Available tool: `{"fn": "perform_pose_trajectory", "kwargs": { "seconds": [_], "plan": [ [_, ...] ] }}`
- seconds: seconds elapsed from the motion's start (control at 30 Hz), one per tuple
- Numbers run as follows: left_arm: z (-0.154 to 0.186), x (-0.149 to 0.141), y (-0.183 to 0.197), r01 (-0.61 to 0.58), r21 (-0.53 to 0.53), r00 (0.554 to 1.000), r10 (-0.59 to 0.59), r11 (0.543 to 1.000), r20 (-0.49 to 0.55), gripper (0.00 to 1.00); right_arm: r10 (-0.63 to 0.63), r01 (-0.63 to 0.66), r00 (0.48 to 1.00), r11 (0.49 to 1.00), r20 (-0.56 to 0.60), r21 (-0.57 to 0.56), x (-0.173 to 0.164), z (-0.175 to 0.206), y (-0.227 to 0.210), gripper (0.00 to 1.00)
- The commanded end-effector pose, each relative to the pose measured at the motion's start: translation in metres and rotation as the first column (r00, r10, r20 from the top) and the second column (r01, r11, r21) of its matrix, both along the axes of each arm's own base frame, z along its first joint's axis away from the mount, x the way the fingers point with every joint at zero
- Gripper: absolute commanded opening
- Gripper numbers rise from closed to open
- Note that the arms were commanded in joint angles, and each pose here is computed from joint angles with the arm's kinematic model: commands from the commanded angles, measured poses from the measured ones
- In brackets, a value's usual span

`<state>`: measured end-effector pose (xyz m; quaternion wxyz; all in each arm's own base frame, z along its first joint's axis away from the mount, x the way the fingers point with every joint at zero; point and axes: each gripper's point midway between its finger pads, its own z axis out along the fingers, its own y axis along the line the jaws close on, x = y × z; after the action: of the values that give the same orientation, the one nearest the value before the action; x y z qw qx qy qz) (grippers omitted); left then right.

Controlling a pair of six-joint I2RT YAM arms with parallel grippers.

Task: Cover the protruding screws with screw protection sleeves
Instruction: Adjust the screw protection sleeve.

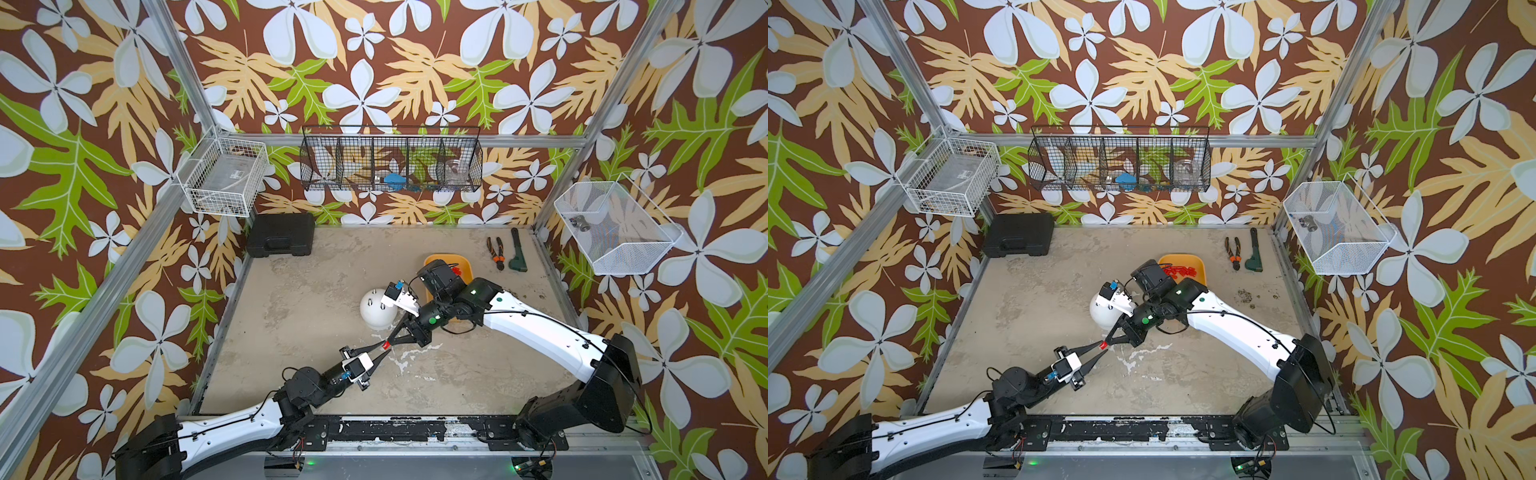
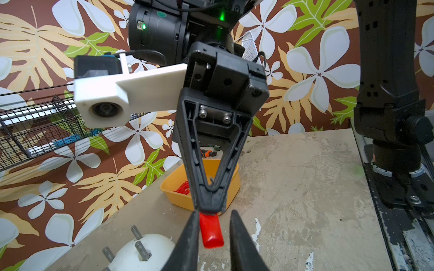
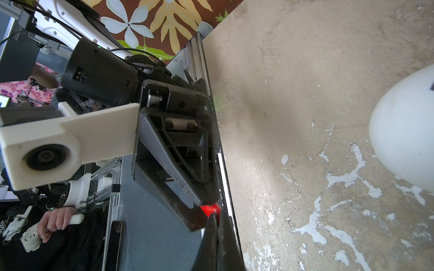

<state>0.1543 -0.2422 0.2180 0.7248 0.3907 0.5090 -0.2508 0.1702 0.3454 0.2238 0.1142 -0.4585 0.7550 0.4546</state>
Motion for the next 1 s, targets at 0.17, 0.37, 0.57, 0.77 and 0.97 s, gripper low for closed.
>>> {"fn": "perform_pose_trajectory", "kwargs": {
  "seconds": [0.17, 0.37, 0.57, 0.77, 0.97],
  "plan": [
    [0.0022, -0.0012, -0.0007, 0.007, -0.003, 1.0, -0.007, 1.0, 0.01, 0.03, 0.002, -0.002, 1.0, 1.0, 0.001, 0.018, 0.0014, 0.0054, 0.0034, 0.0],
    [0.0035, 0.0006, 0.0013, -0.007, -0.012, 1.0, 0.007, 1.0, 0.008, 0.23, 0.001, -0.001, 1.0, 1.0, 0.0, 0.018, 0.0023, 0.0079, 0.0043, 0.0],
    [0.001, 0.0002, 0.001, -0.005, -0.003, 1.0, 0.005, 1.0, 0.012, 0.38, 0.008, -0.008, 1.0, 1.0, -0.007, 0.023, 0.0011, 0.0093, 0.0053, 0.0],
    [0.0018, 0.0004, 0.0001, -0.004, 0.0, 1.0, 0.004, 1.0, 0.015, 0.28, 0.017, -0.016, 1.0, 1.0, -0.011, 0.027, -0.0016, 0.0106, 0.0069, 0.0],
    [0.0027, 0.0004, 0.0012, -0.008, -0.004, 1.0, 0.008, 1.0, 0.016, 0.14, 0.031, -0.03, 0.999, 0.999, -0.026, 0.026, -0.0065, 0.0077, 0.0097, 0.0]
  ]
}}
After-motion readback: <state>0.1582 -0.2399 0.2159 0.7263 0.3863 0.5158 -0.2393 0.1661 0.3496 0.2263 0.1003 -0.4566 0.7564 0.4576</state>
